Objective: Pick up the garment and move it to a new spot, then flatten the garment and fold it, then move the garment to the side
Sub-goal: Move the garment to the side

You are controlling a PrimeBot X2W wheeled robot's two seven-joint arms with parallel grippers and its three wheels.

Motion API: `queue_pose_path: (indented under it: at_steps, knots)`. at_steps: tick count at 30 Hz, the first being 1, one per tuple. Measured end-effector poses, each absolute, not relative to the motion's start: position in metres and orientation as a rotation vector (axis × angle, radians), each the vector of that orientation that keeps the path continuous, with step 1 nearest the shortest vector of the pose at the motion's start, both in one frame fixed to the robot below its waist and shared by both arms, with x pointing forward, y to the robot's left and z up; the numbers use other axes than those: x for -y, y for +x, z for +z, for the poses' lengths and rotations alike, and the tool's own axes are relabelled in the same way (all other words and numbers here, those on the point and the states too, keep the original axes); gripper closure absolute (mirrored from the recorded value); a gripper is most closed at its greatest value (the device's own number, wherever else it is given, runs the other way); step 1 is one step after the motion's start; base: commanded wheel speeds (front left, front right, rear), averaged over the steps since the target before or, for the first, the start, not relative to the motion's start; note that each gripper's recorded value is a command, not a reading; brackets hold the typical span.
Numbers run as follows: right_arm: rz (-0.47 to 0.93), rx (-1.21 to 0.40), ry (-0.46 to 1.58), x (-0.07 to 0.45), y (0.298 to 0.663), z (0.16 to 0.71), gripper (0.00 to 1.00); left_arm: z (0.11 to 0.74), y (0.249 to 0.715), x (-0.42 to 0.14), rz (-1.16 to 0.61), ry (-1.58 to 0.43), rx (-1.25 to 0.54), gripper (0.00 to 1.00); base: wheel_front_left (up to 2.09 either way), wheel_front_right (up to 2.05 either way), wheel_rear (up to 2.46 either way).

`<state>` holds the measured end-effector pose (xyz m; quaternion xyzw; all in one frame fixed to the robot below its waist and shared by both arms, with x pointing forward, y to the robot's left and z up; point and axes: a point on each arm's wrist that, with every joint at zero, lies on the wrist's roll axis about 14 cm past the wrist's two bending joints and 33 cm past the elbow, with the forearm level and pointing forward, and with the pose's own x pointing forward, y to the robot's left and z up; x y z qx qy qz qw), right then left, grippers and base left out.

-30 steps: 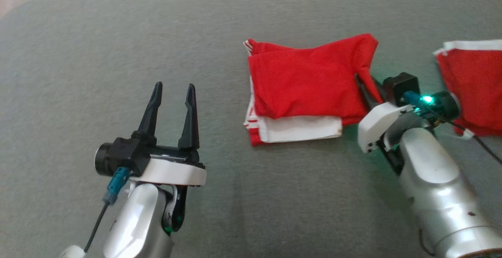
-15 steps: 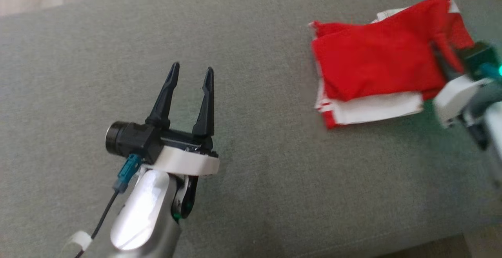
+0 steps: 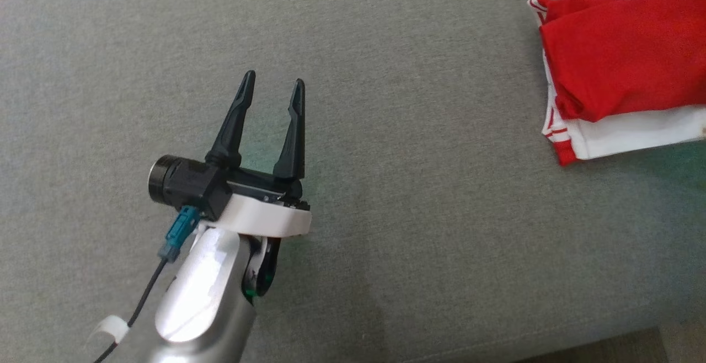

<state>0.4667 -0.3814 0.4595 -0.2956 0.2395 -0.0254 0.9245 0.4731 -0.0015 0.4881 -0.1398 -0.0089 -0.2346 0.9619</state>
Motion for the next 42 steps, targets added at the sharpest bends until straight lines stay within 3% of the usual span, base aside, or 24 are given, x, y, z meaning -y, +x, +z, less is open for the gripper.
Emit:
queue_pose_path:
  at_steps: [9, 10, 11, 19, 25, 35, 42]
  knots:
    - [-0.101, -0.555, -0.589, 0.395, 0.467, 0.445, 1.00, 0.479, 0.476, -0.011, -0.444, -0.279, 0.000, 0.00, 0.00, 0.00, 0.00]
    - [-0.113, -0.563, -0.582, 0.398, 0.465, 0.444, 0.69, 0.479, 0.476, -0.012, -0.441, -0.279, 0.000, 0.00, 0.00, 0.00, 0.00]
    - [-0.126, -0.561, -0.572, 0.401, 0.465, 0.445, 0.00, 0.480, 0.476, -0.013, -0.438, -0.278, 0.001, 0.00, 0.00, 0.00, 0.00]
    - [-0.146, -0.498, -0.550, 0.397, 0.467, 0.464, 0.00, 0.494, 0.479, -0.022, -0.413, -0.275, 0.035, 0.00, 0.00, 0.00, 0.00]
    - [-0.136, -0.346, -0.529, 0.378, 0.482, 0.508, 0.00, 0.516, 0.476, -0.031, -0.386, -0.271, 0.085, 0.00, 0.00, 0.00, 0.00]
    - [-0.023, -0.003, -0.365, 0.290, 0.500, 0.596, 0.00, 0.533, 0.450, -0.066, -0.283, -0.250, 0.118, 0.00, 0.00, 0.00, 0.00]
    - [0.076, 0.156, -0.179, 0.220, 0.483, 0.620, 0.00, 0.533, 0.428, -0.096, -0.195, -0.238, 0.118, 0.00, 0.00, 0.00, 0.00]
